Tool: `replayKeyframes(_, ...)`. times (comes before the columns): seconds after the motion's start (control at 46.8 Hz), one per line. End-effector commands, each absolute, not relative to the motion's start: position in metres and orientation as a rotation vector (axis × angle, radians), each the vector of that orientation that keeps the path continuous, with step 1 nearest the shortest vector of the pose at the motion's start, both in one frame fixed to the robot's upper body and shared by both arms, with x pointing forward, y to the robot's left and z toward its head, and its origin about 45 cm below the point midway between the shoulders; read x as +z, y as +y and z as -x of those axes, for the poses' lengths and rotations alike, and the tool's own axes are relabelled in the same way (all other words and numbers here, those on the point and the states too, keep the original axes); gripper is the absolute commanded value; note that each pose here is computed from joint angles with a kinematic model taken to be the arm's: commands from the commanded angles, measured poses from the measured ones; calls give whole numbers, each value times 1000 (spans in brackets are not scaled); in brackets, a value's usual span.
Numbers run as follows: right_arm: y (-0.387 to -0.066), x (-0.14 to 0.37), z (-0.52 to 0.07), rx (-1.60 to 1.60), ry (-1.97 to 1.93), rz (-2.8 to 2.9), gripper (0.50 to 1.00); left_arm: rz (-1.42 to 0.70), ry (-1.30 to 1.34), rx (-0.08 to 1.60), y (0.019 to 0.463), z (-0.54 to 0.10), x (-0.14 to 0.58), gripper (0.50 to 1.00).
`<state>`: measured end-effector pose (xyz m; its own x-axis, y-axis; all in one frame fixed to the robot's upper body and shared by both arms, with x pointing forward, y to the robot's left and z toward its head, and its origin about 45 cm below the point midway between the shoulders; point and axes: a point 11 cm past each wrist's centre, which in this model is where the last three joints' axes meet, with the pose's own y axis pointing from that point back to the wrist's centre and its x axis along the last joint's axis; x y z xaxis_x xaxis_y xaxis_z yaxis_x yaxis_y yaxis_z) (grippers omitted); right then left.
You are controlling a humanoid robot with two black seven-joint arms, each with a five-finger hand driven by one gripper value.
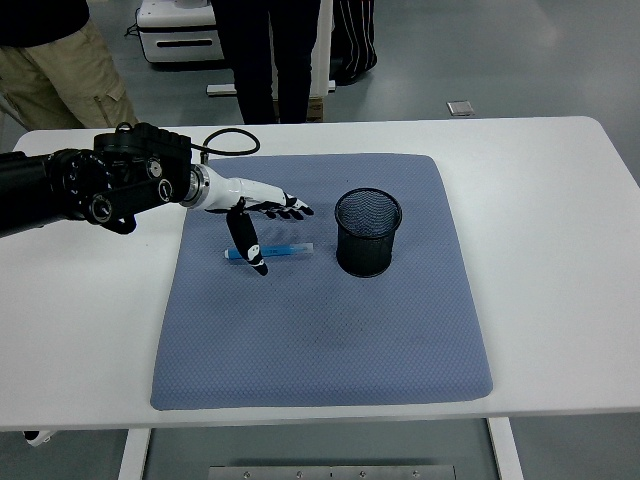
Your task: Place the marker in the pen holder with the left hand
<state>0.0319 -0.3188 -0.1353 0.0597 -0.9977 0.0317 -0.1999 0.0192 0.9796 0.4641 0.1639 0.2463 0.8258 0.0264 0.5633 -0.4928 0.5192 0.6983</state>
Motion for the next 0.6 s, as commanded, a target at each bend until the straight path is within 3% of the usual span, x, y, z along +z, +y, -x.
replayKeyframes(0.0,-319,-135,-32,-1042,-1319,-1364,1000,-998,-538,326,166,-465,247,1000)
replayKeyframes(0.577,-319,-135,-32,-1042,-1318,-1363,1000,-1007,-544,327,169,-466,250,1000)
